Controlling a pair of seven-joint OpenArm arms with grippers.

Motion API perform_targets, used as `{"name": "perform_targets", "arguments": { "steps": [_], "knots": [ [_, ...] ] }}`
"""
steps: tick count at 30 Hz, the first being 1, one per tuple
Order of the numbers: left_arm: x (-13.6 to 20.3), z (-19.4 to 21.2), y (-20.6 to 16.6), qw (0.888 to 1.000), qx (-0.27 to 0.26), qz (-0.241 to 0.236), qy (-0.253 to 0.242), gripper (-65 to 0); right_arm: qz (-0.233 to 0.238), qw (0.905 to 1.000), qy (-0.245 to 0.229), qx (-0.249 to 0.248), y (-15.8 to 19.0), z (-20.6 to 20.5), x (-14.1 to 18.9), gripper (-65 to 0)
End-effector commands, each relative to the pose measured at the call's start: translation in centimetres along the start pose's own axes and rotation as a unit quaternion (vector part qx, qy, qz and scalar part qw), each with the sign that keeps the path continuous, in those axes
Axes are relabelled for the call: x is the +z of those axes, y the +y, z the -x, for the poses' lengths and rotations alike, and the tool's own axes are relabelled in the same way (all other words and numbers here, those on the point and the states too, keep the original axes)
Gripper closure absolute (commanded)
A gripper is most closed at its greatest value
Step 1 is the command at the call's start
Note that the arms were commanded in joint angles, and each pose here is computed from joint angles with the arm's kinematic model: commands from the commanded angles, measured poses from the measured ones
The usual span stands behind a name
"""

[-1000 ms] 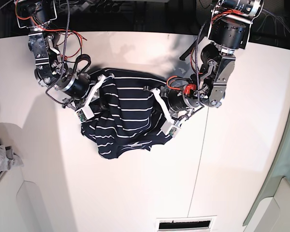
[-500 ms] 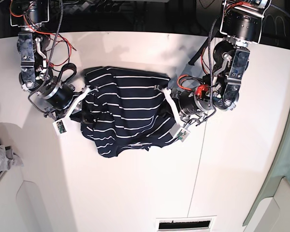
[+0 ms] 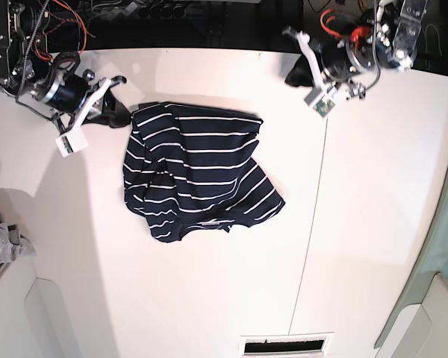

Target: Layout the t-shirt on the table in an organized manner, then fold the t-shirt properly

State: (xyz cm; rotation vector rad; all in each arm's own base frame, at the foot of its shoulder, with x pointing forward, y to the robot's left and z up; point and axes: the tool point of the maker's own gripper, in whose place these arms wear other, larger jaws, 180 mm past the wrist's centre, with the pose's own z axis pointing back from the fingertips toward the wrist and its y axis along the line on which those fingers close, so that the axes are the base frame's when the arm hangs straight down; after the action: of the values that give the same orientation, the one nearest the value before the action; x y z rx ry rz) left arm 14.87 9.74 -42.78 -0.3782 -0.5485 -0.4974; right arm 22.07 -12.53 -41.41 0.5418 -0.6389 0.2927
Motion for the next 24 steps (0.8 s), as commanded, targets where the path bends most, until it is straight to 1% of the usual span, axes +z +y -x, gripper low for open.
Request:
{"name": "perform_targets", "arguments": {
  "steps": [1, 4, 6, 8, 10, 12, 14, 16, 18, 20, 21, 24],
  "knots": [
    [0.7, 0.4, -1.0, 1.0, -0.002, 0.008, -0.005, -2.6, -0.015, 0.9998, -0.007, 0.004, 0.7, 0.0, 1.0, 0.0],
    [1.8, 4.8, -3.1, 0.999, 0.004, 0.014, 0.035, -2.5, -0.029, 0.9986, 0.042, -0.013, 2.0, 4.0, 2.6, 0.0],
    [2.4, 7.8, -4.0, 0.997, 0.005, 0.015, 0.071, -2.5, -0.03, 0.9962, 0.076, -0.03, 2.7, 7.1, 3.4, 0.0],
    [2.8, 10.8, -4.8, 0.993, 0.022, 0.021, 0.111, -2.5, -0.033, 0.9922, 0.108, -0.053, 3.5, 10.3, 4.2, 0.0],
    [2.8, 13.9, -4.8, 0.987, 0.043, 0.021, 0.155, -2.5, -0.032, 0.9869, 0.143, -0.067, 4.3, 13.4, 5.1, 0.0],
    [2.5, 17.2, -3.6, 0.977, 0.079, -0.01, 0.198, -2.5, -0.027, 0.9807, 0.18, -0.071, 4.8, 16.3, 6.0, 0.0],
    [2.3, 20.8, -2.6, 0.961, 0.11, -0.039, 0.25, -2.5, -0.018, 0.9723, 0.219, -0.08, 4.9, 19.3, 6.8, 0.0],
    [1.8, 23.9, -2.4, 0.946, 0.121, -0.037, 0.298, -2.6, -0.001, 0.9623, 0.254, -0.098, 4.5, 22.1, 7.4, 0.0],
    [1.1, 26.2, -2.3, 0.932, 0.125, -0.034, 0.338, -2.5, 0.006, 0.9526, 0.28, -0.12, 4.2, 24.3, 7.8, 0.0],
    [0.3, 28.0, -1.9, 0.919, 0.124, -0.037, 0.373, -2.5, 0.014, 0.9473, 0.288, -0.14, 3.6, 25.6, 7.6, 0.0],
    [-0.2, 28.6, -1.8, 0.914, 0.121, -0.036, 0.386, -2.5, 0.019, 0.9447, 0.291, -0.15, 3.2, 26.1, 7.3, 0.0],
    [-2.0, 29.0, -1.9, 0.907, 0.111, -0.025, 0.405, -2.5, 0.032, 0.9361, 0.307, -0.168, 2.5, 27.5, 6.5, 0.0]
  ]
}}
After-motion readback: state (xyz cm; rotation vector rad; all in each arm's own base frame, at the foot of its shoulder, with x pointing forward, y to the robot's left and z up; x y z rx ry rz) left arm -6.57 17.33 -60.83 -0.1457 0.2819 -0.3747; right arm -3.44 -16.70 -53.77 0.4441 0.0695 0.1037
